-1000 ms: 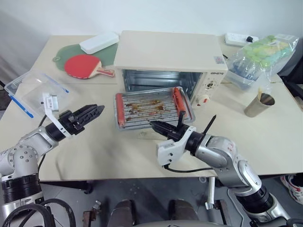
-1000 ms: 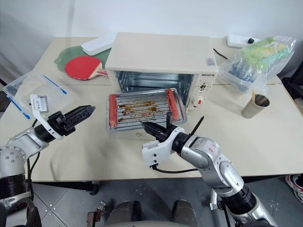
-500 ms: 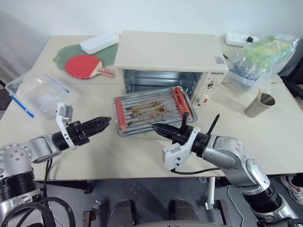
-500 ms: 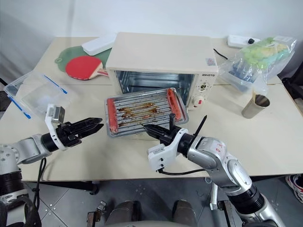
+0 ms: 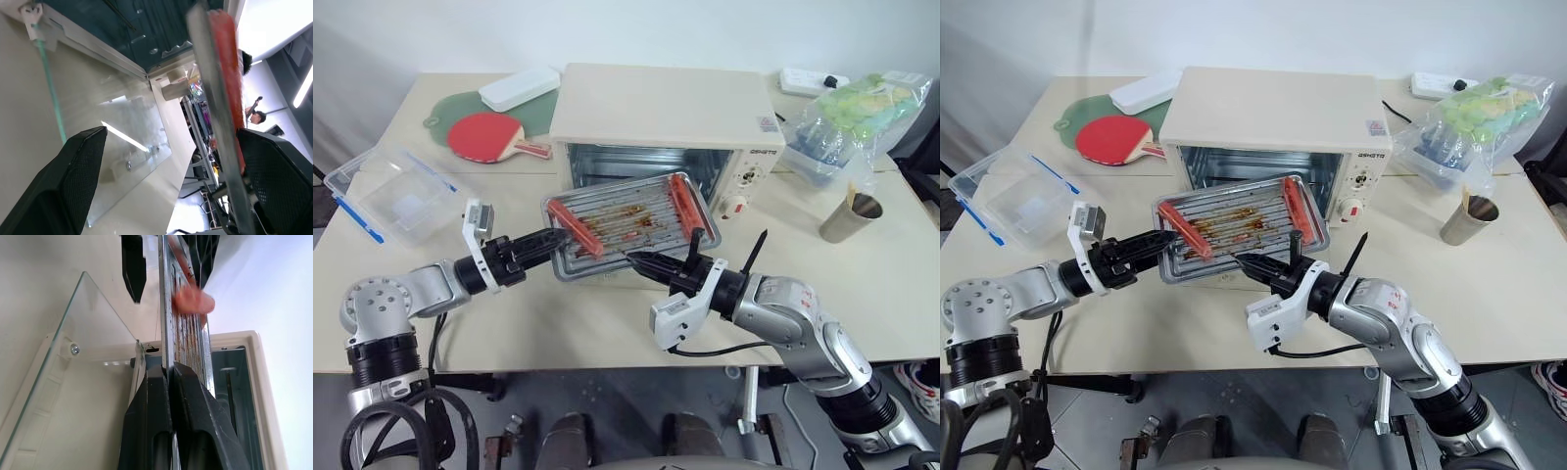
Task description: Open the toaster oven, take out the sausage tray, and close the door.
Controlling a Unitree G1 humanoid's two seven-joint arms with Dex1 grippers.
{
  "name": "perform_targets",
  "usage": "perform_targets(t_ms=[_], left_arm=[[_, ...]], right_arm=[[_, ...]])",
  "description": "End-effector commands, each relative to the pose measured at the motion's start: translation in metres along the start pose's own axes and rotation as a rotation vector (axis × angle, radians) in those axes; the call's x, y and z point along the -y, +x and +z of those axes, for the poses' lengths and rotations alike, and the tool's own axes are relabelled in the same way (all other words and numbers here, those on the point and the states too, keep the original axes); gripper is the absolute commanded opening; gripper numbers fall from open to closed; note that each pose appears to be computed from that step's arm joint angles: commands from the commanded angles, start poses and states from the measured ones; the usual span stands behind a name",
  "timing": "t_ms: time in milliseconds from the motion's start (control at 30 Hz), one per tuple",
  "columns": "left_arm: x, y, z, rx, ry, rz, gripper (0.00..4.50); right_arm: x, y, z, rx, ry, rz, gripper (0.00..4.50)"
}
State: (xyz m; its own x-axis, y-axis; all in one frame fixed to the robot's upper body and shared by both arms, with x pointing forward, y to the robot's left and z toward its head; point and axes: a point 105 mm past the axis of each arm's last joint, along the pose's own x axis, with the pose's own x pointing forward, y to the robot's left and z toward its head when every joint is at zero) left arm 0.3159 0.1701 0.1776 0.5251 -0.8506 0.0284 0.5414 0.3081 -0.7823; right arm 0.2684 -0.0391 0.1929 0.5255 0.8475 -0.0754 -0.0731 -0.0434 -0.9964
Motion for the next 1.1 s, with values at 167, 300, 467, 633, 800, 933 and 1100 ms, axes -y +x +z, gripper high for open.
perform_targets(t_ms=[167,300,467,633,800,933,1100], left_arm=[[0.006,0.009,0.011,0.006,0.017,-0.036,4.31],[0.007,0.011,0.007,-0.014,0.005,-0.045,3.38],[0.007,0.009,0.006,-0.022,-0.019,-0.04,1.82],[0.005,0.006,0.0,-0.064,-0.073,-0.021,0.43],[0.006,0.005,-0.001,-0.073,-0.089,-0.013,0.02],[0.001,0.0,-0.006,-0.097,-0.125,0.028,0.0],[-0.005,-0.003,-0.015,-0.129,-0.15,0.071,0.0]], right_arm=[[0.016,-0.003,0.008,0.039,-0.029,-0.053,0.01],[0.016,-0.004,0.009,0.042,-0.03,-0.053,0.0],[0.017,-0.003,0.009,0.044,-0.025,-0.056,0.0],[0.018,-0.002,0.008,0.038,-0.012,-0.065,0.0],[0.02,-0.001,0.008,0.04,-0.004,-0.076,0.0],[0.016,0.0,0.009,0.044,0.02,-0.054,0.6],[0.017,-0.001,0.01,0.049,0.067,-0.043,2.17]])
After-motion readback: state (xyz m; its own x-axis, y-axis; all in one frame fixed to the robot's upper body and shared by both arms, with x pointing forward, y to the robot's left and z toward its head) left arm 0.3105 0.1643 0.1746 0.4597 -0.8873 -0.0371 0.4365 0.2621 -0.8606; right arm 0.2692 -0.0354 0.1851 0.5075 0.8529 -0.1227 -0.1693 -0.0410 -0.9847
